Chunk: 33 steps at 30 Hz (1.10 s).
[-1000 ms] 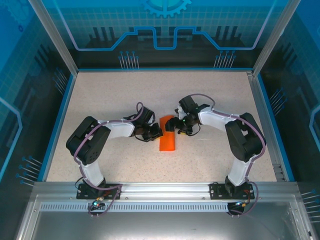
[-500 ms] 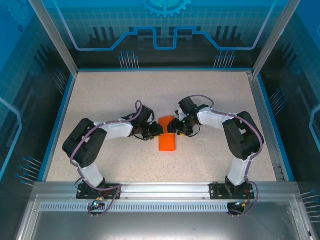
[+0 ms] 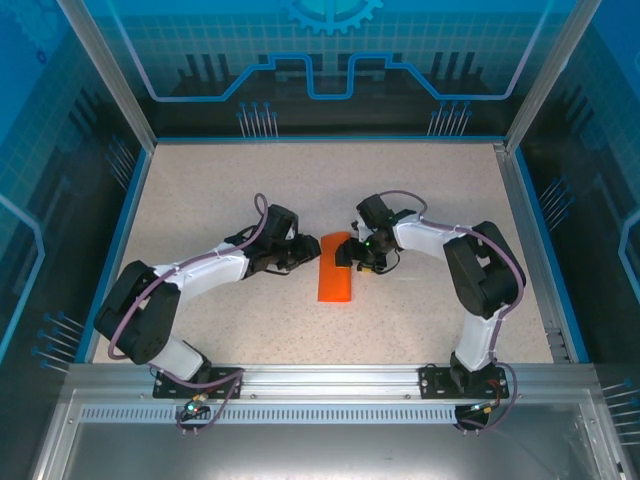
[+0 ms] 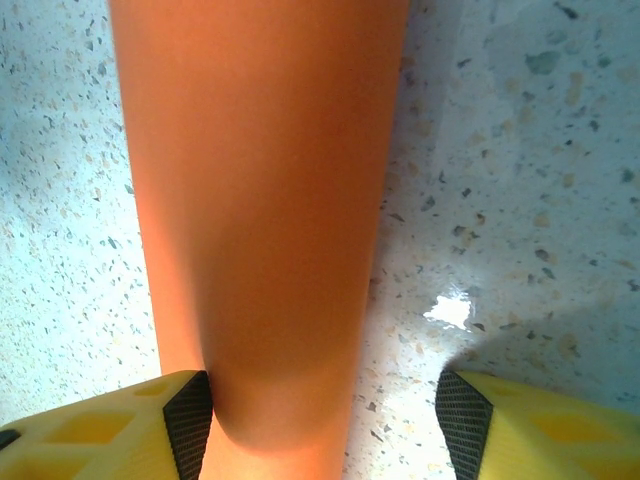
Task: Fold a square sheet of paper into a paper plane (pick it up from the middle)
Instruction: First fold in half a square sheet of paper at the center of the table.
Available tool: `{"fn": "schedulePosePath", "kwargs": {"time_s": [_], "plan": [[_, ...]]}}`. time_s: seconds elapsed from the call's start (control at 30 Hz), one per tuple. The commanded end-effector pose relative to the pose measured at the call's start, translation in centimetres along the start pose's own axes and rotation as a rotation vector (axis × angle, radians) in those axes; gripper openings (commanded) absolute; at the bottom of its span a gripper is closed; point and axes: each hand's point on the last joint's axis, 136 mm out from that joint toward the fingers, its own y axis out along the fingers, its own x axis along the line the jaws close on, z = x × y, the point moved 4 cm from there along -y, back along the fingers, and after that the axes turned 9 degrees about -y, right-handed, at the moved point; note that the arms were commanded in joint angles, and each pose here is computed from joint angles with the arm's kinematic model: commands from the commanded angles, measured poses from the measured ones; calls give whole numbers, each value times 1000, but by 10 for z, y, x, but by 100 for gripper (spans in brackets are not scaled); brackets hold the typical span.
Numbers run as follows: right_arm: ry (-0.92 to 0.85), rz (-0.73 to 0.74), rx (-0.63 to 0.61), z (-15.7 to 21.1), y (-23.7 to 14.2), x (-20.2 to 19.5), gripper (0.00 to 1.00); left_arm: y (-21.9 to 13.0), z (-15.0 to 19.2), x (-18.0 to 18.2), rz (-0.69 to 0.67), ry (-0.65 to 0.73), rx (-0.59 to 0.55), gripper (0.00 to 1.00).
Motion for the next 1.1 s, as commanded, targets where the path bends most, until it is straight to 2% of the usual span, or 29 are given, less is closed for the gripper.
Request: {"fn": "schedulePosePath", "kwargs": {"time_s": [0.0,0.7,1.07], "plan": [[29,82,71,11,9,-18,66,2,5,11,-45,15,6,37],[11,208,120,16,10,-34,64,-1,4,10,-46,20,-1,37],[72,-8,58,8,-3,-23,66,-5,5,8,-39,21,-4,37]]}}
